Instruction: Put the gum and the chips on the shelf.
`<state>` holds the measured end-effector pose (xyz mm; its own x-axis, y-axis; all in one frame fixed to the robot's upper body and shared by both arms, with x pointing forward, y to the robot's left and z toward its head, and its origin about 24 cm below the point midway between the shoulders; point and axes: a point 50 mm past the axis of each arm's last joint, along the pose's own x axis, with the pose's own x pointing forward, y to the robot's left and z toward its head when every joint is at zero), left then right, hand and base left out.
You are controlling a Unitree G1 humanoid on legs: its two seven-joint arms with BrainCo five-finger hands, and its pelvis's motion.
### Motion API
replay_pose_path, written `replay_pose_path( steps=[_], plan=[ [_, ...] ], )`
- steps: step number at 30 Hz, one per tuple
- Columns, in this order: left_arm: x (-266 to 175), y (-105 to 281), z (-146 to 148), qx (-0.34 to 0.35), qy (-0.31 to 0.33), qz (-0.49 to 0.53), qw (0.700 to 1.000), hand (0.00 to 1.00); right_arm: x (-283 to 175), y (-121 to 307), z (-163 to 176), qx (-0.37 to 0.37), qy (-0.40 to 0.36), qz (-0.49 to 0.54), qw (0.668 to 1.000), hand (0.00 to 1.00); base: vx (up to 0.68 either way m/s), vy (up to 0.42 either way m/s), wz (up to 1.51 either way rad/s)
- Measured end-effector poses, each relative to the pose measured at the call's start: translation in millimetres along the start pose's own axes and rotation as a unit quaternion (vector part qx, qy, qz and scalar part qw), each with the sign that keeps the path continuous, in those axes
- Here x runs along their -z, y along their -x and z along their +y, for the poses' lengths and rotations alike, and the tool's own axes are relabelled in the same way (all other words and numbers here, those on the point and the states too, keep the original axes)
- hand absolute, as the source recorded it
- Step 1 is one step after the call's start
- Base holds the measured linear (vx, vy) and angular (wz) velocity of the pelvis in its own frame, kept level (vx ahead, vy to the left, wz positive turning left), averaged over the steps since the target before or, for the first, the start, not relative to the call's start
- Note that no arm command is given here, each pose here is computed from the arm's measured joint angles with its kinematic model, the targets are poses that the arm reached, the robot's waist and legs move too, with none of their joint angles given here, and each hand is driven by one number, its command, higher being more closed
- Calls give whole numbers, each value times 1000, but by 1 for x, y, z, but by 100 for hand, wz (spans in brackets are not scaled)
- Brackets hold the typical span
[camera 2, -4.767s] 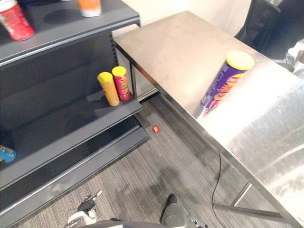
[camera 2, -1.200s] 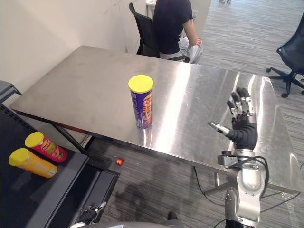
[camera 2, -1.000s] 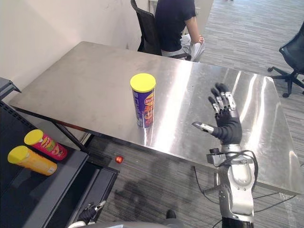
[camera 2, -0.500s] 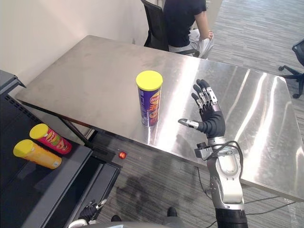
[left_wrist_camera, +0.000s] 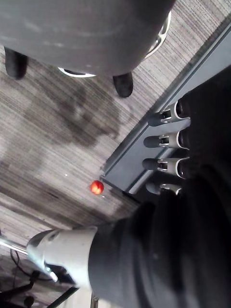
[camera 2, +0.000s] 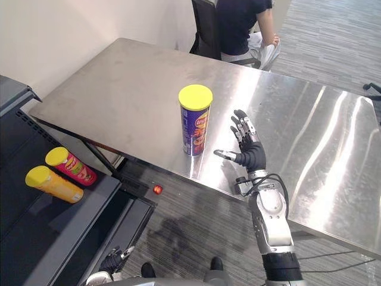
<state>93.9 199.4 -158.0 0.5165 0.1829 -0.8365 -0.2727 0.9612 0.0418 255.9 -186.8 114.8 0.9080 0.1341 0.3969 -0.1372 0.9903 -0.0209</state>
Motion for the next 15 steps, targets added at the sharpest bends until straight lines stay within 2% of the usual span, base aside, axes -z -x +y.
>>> replay_pose_path(
  steps=[15],
  plan=[
    [-9,-3,-2,2,0,-12,1000,0,3,-25,10,-17,-7,-2,1000,0,-1,-4,2]
  ],
)
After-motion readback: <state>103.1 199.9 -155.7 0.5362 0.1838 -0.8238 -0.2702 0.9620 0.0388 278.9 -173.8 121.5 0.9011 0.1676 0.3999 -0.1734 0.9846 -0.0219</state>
